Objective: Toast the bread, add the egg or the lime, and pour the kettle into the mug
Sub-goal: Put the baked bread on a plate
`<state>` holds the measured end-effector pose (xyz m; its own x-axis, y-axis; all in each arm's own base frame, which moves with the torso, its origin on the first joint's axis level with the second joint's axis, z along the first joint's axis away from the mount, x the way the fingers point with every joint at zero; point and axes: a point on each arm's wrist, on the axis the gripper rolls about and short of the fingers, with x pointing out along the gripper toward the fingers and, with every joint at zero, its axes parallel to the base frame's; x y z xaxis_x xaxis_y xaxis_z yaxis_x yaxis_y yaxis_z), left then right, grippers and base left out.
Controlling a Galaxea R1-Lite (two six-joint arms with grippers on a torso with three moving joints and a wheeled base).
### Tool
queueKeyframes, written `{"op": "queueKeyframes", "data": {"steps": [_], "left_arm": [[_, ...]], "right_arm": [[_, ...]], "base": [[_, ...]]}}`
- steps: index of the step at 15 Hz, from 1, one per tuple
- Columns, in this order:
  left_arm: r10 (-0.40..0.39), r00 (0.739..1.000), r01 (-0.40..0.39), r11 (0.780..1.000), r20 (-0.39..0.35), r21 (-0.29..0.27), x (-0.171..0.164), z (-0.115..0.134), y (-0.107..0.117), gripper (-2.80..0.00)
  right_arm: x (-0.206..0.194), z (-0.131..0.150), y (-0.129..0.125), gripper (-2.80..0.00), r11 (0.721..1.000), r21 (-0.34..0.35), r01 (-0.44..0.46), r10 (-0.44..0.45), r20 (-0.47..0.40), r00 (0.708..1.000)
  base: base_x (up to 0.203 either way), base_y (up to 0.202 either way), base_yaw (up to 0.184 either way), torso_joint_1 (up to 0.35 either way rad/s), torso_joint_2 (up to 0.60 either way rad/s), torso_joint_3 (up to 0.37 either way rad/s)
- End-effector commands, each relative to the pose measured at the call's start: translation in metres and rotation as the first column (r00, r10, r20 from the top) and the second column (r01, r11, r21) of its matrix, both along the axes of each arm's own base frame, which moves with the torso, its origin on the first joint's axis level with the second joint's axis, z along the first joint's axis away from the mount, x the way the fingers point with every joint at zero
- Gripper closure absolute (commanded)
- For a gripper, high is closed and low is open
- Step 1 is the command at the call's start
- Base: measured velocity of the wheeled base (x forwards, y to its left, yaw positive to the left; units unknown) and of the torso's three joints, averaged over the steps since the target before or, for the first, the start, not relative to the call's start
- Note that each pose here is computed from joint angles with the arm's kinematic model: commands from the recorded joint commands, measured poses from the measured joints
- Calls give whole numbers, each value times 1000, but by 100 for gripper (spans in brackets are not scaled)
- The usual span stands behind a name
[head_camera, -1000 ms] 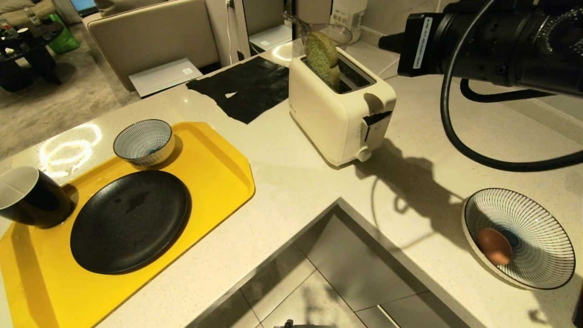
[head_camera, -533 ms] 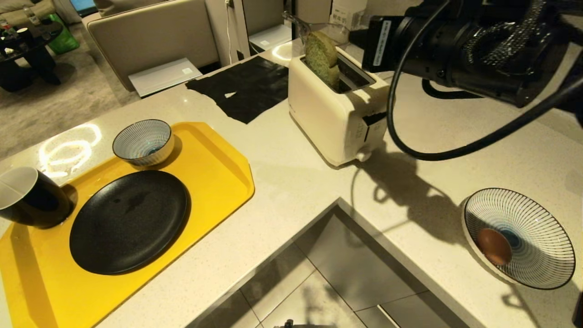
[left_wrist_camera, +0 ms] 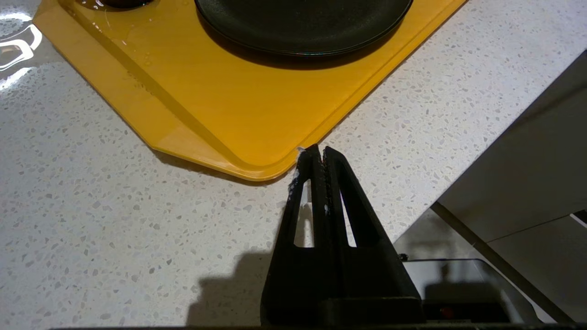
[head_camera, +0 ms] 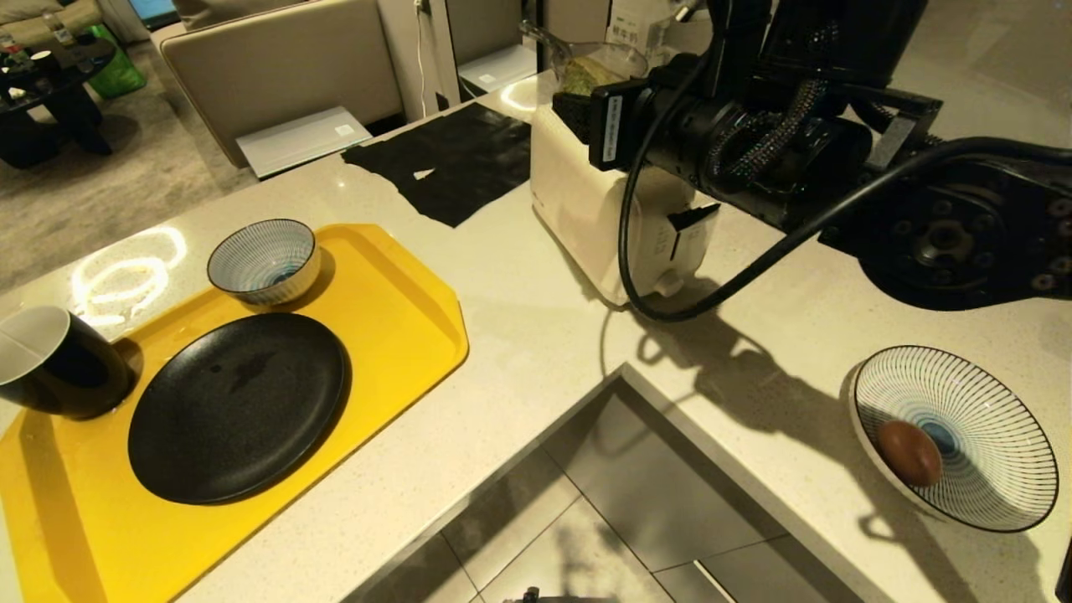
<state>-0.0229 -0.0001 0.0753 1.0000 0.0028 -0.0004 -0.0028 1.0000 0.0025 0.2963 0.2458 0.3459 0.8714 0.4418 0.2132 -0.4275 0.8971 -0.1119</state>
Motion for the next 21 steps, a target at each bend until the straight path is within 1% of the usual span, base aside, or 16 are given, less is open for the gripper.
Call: {"op": "queueKeyframes", "data": {"steps": [1,4,7,10,11,14,18,20,21], "left_arm": [[0,1000,0,1000,-1,-1,0,0,0,0],[0,1000,0,1000,-1,-1,0,0,0,0],[0,1000,0,1000,-1,-1,0,0,0,0],[1,1000,-1,1000,-1,-1,0,0,0,0],[1,1000,-1,1000,-1,-1,0,0,0,0],[0,1000,0,1000,-1,-1,0,0,0,0],[1,1000,-1,1000,-1,-1,0,0,0,0],[0,1000,0,1000,-1,-1,0,0,0,0],[0,1000,0,1000,-1,-1,0,0,0,0]], "right_arm": [[18,-14,13,-280,1000,-2,27,-26,12,1000],[32,-18,17,-280,997,-21,73,-73,38,997],[46,-23,11,-280,993,-36,109,-108,38,993],[55,-28,11,-280,992,-38,120,-119,36,992],[57,-27,13,0,992,-29,122,-120,44,992],[57,-21,13,0,992,-13,124,-123,59,991],[58,-25,14,0,992,-21,125,-124,50,991],[54,-18,13,0,992,-7,124,-124,63,990],[47,-10,11,0,993,8,121,-122,76,990]], "base": [[0,0,0,0,0,0],[0,0,0,0,0,0],[0,0,0,0,0,0],[0,0,0,0,0,0],[0,0,0,0,0,0],[0,0,0,0,0,0],[0,0,0,0,0,0],[0,0,0,0,0,0],[0,0,0,0,0,0]]}}
